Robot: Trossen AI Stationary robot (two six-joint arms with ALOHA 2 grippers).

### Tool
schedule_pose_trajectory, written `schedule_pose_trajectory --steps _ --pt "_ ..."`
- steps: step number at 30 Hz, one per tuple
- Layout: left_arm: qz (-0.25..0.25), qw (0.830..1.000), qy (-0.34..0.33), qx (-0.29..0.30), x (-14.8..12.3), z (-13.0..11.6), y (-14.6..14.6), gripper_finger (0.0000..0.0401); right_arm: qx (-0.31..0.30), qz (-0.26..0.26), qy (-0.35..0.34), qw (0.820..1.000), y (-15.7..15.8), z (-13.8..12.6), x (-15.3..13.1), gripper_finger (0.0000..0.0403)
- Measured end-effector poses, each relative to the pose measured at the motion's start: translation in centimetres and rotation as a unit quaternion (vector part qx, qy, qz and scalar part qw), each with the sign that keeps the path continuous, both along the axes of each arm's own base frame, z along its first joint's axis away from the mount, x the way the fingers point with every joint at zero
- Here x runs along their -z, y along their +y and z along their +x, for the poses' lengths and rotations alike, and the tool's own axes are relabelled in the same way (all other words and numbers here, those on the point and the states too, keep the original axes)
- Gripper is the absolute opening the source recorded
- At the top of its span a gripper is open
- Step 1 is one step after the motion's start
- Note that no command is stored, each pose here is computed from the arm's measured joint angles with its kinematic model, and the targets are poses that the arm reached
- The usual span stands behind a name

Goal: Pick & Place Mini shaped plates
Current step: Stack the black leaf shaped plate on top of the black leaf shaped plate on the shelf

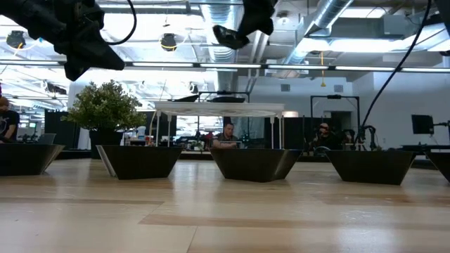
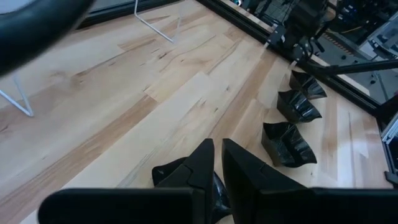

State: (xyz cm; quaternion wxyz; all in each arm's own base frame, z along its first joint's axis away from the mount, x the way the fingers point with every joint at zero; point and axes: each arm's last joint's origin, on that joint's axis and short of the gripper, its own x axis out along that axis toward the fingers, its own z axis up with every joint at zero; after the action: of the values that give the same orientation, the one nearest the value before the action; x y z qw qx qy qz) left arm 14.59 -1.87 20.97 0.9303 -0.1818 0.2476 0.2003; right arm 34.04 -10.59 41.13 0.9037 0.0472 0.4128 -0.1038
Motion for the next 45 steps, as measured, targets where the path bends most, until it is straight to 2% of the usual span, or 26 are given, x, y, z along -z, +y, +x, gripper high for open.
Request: schedule_pose_trajectory --steps 6,11,16,23,29,36,40,45 --pt "-0.002 1.000 -0.005 0.000 -0.1 0.1 0.0 0.0033 -0.047 -0.094 0.013 0.994 -4.4 -2.0 -1.0 0.0000" --pt "-0.004 1.000 -0.014 -0.001 -0.2 0.2 0.0 0.0033 -0.109 -0.152 0.019 0.982 -7.0 -3.2 -1.1 0.0000" --pt "-0.005 1.000 -0.017 -0.001 -0.3 0.2 0.0 0.0033 -0.181 -0.197 0.007 0.964 -8.3 -3.8 -1.3 0.0000" --pt "-0.007 1.000 -0.026 -0.001 -0.4 0.3 -0.1 0.0033 -0.228 -0.256 -0.011 0.940 -8.8 -3.7 -1.8 0.0000" --pt "-0.012 0.999 -0.050 -0.001 -0.8 0.5 -0.1 0.0033 -0.261 -0.267 -0.039 0.927 -9.3 -3.4 -1.8 0.0000" --pt "-0.015 0.998 -0.063 -0.001 -1.0 0.6 -0.1 0.0033 -0.269 -0.242 -0.067 0.930 -11.7 -3.1 -0.5 0.0000" --pt "-0.015 0.998 -0.067 0.000 -1.1 0.7 -0.1 0.0033 -0.275 -0.223 -0.076 0.932 -13.3 -2.2 0.8 0.0000" --pt "-0.016 0.997 -0.071 0.000 -1.1 0.7 -0.1 0.0033 -0.280 -0.225 -0.081 0.930 -14.8 -0.4 1.4 0.0000"
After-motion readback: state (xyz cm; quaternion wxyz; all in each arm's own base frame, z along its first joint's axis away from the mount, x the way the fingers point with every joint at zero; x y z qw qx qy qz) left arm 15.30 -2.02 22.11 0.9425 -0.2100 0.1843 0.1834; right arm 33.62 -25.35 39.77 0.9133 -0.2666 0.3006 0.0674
